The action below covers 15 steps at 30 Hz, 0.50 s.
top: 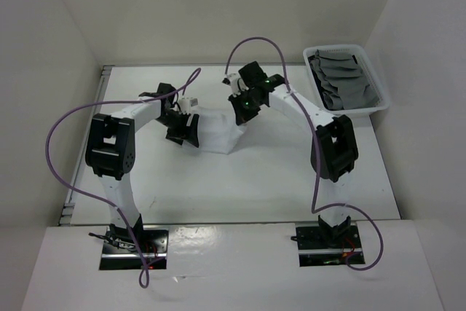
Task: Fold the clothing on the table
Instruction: Fold the skirt
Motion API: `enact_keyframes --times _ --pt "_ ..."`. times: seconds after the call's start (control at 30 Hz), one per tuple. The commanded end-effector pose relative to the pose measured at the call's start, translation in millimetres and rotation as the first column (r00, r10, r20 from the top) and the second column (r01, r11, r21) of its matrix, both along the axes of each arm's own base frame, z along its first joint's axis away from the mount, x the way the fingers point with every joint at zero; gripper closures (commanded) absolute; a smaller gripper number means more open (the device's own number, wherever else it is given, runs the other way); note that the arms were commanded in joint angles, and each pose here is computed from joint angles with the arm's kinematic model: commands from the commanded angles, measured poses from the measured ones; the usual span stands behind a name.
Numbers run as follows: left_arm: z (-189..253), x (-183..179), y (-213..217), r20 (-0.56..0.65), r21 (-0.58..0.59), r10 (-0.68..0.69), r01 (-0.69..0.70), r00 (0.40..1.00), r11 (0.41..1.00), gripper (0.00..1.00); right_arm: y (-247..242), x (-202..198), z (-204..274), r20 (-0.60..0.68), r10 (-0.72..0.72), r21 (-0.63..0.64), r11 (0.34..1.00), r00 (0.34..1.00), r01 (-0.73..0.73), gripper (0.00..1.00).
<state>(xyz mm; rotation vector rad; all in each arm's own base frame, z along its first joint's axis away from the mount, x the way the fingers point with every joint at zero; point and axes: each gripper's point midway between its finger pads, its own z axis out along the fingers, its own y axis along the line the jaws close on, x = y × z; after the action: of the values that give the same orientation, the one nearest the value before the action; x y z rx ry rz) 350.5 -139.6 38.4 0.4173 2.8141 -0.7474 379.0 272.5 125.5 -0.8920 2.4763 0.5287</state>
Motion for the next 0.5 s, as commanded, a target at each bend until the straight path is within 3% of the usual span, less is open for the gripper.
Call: enact_keyframes --times 0.0,0.3,0.47 --pt "13.2 -3.4 -0.3 0.032 -0.017 -0.024 0.024 0.999 1.000 0.20 23.4 -2.6 4.1 0.022 0.040 -0.025 0.999 0.999 -0.040 1.00" --pt "17.2 -3.0 -1.1 0.033 -0.021 -0.008 0.009 0.999 1.000 0.20 61.6 -4.5 -3.1 0.048 0.098 -0.058 0.994 0.994 -0.096 1.00" --pt "43.1 7.5 25.5 0.104 -0.024 0.074 -0.072 0.992 0.997 0.20 71.7 0.7 -0.9 0.059 0.107 -0.051 0.993 0.992 -0.104 1.00"
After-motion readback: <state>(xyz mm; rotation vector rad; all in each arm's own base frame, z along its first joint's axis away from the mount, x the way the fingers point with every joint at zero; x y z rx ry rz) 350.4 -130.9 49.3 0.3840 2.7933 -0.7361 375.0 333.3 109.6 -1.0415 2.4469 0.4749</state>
